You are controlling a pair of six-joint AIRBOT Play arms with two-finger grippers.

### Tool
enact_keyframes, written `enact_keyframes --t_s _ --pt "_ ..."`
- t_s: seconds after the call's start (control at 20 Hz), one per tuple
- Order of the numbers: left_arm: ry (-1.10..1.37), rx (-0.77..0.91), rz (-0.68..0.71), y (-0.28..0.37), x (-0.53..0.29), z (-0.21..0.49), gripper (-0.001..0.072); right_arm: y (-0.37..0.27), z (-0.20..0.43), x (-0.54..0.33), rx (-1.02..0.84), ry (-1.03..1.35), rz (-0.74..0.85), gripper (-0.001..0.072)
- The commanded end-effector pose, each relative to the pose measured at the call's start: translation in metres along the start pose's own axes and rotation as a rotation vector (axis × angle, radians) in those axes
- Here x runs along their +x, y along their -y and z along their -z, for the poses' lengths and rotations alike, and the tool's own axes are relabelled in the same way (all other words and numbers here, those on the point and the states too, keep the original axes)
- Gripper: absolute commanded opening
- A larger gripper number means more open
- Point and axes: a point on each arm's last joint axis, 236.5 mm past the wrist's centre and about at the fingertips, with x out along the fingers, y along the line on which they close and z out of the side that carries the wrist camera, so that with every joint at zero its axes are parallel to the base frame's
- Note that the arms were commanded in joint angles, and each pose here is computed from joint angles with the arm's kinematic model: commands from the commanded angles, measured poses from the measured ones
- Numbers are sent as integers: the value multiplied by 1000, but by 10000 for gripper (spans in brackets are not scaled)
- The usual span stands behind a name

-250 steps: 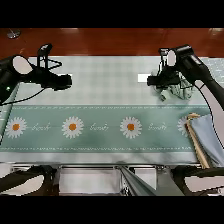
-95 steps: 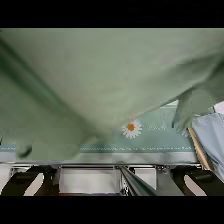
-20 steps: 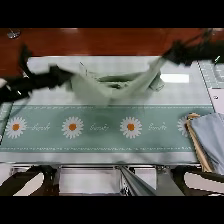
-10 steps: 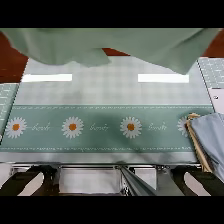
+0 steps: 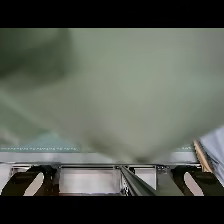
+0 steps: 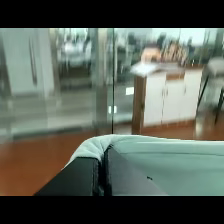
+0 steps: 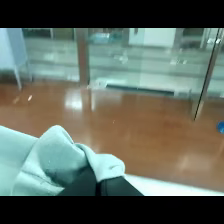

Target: Fold the shirts.

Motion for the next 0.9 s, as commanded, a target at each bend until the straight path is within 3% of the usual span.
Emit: enact_keyframes --t_s 0.0,0.2,0.35,0.7,0.85 --pt "-282 -93 -1 -12 24 91 23 -13 51 32 60 -169 -106 22" --pt "-496 -242 -19 -36 76 214 23 3 150 116 220 -386 -160 22" --pt "-581 -318 -54 -53 109 291 24 34 220 185 323 -475 -113 22" --pt "-663 -442 -139 -87 200 424 25 78 310 361 640 -538 -123 22" --pt "-668 -592 -161 -89 224 465 25 80 338 414 790 -567 -172 22"
